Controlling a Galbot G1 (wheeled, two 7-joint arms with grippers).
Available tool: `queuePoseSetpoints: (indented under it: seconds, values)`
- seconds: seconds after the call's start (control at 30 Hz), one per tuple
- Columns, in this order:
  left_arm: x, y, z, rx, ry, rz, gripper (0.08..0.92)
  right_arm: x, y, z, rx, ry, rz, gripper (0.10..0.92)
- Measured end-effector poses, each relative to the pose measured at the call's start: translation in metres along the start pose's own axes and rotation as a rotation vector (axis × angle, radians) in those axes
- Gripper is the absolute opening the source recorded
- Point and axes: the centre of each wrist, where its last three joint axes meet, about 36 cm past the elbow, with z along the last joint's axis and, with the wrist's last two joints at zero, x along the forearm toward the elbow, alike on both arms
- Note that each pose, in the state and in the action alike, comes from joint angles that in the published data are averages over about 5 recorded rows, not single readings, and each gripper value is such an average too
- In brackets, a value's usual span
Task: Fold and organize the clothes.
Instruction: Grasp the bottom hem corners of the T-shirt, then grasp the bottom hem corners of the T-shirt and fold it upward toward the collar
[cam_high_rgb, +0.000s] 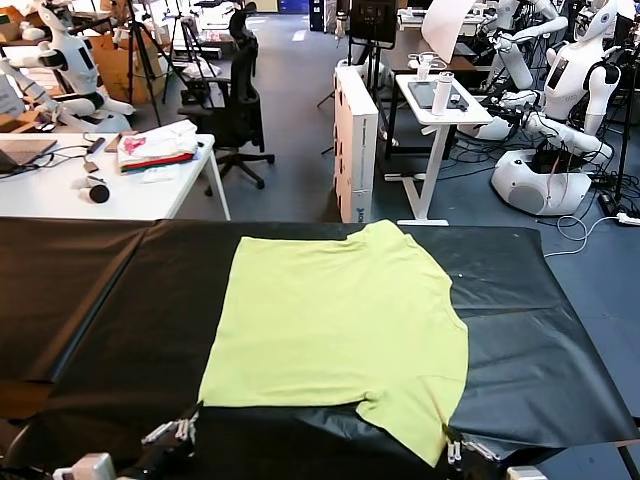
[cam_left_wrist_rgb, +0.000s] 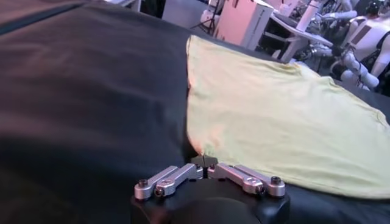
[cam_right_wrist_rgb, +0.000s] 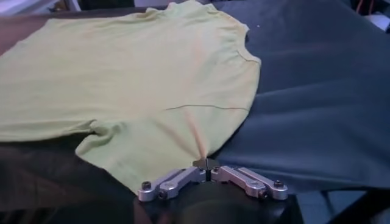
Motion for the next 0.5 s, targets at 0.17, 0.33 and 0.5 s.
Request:
queuePoseSetpoints:
  seconds: [0.17, 0.33, 0.5]
  values:
    - [0.006, -0.002, 0.001, 0.01, -0.016, -0.006, 0.147, -0.006, -0.005, -0.012, 0.005, -0.084, -0.046, 0.138]
    - [0.001, -0.006, 0.002, 0.065, -0.074, 0.018, 0.147, -0.02, -0.008, -0.026, 0.019, -0.15, -0.066, 0.138]
    - [-0.011, -0.008, 0.001, 0.115, -0.148, 0.047, 0.147, -0.045, -0.011, -0.039, 0.03, -0.203, -0.067, 0.138]
